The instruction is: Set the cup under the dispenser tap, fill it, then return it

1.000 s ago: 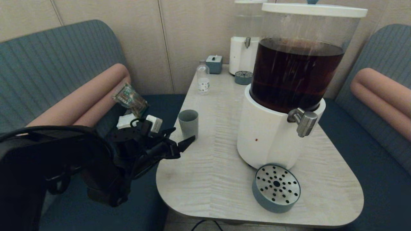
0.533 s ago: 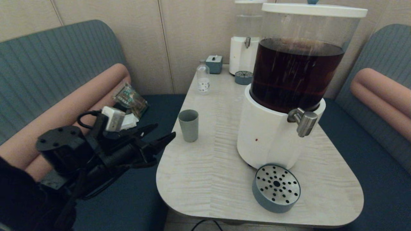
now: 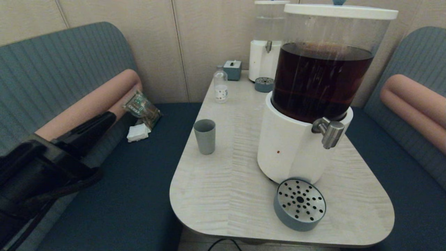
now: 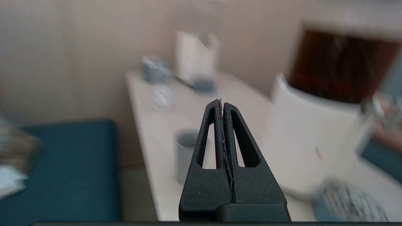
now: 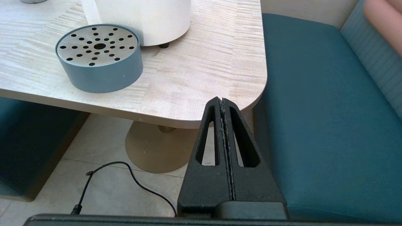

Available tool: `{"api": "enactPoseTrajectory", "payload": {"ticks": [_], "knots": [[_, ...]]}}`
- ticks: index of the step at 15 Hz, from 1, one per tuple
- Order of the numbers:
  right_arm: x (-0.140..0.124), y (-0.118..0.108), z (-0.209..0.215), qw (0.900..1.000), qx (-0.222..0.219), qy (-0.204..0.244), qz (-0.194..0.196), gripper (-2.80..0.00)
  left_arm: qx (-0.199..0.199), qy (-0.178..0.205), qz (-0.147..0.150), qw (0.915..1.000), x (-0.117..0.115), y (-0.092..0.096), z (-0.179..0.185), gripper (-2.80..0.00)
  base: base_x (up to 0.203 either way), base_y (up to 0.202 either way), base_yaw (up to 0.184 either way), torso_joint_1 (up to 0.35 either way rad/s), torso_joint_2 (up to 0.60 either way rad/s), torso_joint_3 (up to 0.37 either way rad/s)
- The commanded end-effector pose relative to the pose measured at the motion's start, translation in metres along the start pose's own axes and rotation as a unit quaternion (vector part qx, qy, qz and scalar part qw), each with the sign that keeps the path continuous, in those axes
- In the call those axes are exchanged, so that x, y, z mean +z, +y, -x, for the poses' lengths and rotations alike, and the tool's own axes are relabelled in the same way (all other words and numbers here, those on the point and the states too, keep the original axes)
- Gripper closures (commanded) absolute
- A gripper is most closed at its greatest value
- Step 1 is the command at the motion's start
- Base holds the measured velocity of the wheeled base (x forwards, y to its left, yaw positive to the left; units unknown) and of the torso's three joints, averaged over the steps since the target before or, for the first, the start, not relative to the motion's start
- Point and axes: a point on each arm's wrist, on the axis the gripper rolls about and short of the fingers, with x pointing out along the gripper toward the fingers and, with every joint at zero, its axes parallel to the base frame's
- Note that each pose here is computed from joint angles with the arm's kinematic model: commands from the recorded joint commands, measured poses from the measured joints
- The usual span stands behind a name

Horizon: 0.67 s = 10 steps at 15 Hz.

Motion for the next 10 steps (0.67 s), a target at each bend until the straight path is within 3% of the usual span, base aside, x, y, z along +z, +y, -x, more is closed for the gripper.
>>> {"api": "enactPoseTrajectory", "payload": {"ticks": [1,4,7,10], "knots": [[0.0,0.0,0.0,1.0,0.0,0.0,0.0,0.0,0.033,-0.069,-0.01,0.997,0.028,-0.003,0.025,0.0,0.0,0.0,0.0,0.0,0.0,0.0],[0.0,0.0,0.0,1.0,0.0,-0.001,0.0,0.0,0.119,-0.124,-0.044,0.9841,0.046,0.003,0.058,0.0,0.0,0.0,0.0,0.0,0.0,0.0],[0.0,0.0,0.0,1.0,0.0,-0.001,0.0,0.0,0.143,-0.175,-0.074,0.9712,0.054,-0.011,0.097,0.0,0.0,0.0,0.0,0.0,0.0,0.0],[0.0,0.0,0.0,1.0,0.0,0.0,0.0,0.0,0.144,-0.206,-0.09,0.9636,0.055,-0.03,0.134,0.0,0.0,0.0,0.0,0.0,0.0,0.0]]}}
